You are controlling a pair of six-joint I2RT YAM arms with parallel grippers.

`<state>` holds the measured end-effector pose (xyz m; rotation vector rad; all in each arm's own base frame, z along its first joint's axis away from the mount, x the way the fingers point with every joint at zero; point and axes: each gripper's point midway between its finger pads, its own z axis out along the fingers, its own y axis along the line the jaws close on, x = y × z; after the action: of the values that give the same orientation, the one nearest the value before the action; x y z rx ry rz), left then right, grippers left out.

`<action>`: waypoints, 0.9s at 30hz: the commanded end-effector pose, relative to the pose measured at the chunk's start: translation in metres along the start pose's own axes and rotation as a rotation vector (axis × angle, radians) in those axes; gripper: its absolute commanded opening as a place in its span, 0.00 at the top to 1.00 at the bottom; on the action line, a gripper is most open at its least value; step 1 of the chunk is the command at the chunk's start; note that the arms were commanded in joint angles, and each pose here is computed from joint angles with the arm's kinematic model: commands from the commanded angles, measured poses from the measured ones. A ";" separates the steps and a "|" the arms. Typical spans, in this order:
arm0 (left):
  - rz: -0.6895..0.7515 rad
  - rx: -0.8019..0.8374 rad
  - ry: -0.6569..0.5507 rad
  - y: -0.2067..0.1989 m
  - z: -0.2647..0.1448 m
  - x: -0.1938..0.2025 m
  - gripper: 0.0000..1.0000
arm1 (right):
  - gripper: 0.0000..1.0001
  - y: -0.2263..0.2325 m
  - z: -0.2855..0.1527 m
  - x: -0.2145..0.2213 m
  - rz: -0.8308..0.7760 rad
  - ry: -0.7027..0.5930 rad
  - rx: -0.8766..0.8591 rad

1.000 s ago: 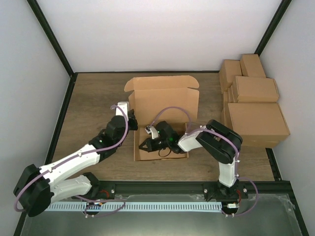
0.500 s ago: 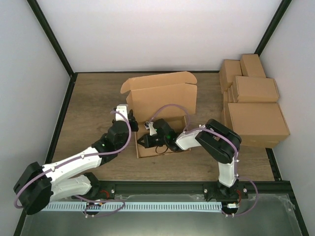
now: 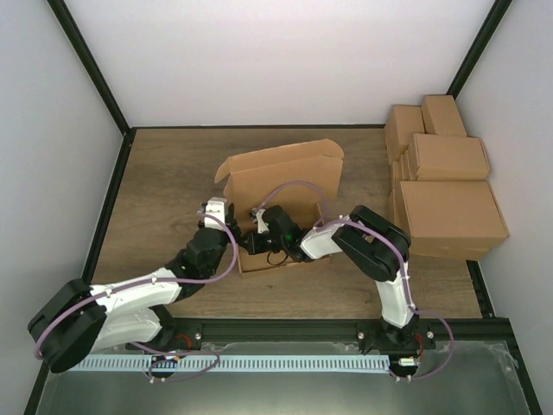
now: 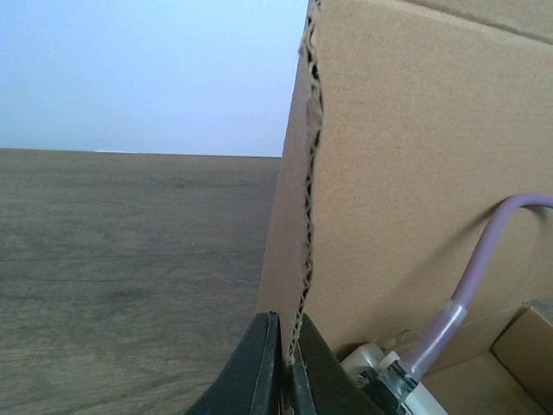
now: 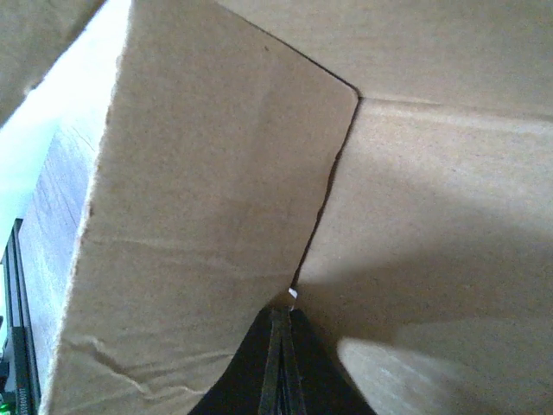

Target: Fold the paper box

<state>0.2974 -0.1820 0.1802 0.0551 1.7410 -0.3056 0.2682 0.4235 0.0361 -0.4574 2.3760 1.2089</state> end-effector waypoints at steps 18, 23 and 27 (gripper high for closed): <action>-0.028 0.101 0.054 -0.038 0.016 0.023 0.96 | 0.99 0.014 -0.020 -0.027 -0.134 -0.129 -0.008; 0.087 0.058 0.049 -0.034 0.027 0.013 0.96 | 0.99 0.001 -0.020 -0.031 -0.107 -0.106 -0.018; 0.077 0.058 0.026 -0.018 0.045 -0.004 0.96 | 0.99 0.001 -0.009 -0.050 -0.121 -0.114 -0.054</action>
<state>0.3228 -0.2052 0.1723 0.0993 1.7596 -0.2621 0.2846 0.3968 0.0355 -0.4649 2.3284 1.1250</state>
